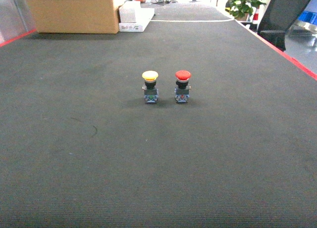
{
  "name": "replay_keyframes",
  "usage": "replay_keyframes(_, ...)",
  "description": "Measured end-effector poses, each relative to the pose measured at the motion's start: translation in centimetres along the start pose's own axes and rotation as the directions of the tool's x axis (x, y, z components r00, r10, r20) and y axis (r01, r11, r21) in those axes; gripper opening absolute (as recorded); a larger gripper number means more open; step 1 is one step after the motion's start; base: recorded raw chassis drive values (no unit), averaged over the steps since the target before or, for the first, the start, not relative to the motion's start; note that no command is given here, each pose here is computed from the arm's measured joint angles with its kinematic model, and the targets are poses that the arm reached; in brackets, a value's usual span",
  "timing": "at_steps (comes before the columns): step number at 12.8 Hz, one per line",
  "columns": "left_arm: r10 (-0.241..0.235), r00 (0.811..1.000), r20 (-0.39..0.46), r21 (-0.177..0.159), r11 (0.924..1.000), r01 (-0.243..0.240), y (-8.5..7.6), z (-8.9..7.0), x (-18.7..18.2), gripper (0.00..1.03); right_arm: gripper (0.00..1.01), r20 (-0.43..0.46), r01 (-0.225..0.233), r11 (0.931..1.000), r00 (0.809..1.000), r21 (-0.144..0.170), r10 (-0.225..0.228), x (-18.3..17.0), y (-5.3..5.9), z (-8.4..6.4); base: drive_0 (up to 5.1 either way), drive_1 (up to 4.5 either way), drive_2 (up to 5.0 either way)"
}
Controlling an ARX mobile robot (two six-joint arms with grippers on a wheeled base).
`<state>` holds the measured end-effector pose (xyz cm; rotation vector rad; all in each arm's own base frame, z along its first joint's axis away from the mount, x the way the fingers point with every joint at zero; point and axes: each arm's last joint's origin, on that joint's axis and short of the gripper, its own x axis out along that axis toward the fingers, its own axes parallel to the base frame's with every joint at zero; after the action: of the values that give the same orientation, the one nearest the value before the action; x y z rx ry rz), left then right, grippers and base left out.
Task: Pick blue part to blue bin on bottom shelf
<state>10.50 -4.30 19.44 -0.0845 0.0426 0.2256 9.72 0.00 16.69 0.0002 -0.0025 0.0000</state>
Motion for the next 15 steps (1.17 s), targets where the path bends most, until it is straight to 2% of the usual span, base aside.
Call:
replay_keyframes(9,0.003,1.000,-0.002,0.002,1.0000,-0.003,0.00,-0.07,0.01,0.44,0.98,0.000,0.000,1.0000,1.000,0.000,0.000,0.00,0.00,0.00,0.0,0.00,0.0)
replay_keyframes(15,0.002,1.000,-0.003,0.004,1.0000,-0.002,-0.01,-0.12,0.02,0.44,0.98,-0.001,0.000,1.0000,1.000,0.000,0.000,0.00,0.00,-0.01,0.1,-3.77,4.0)
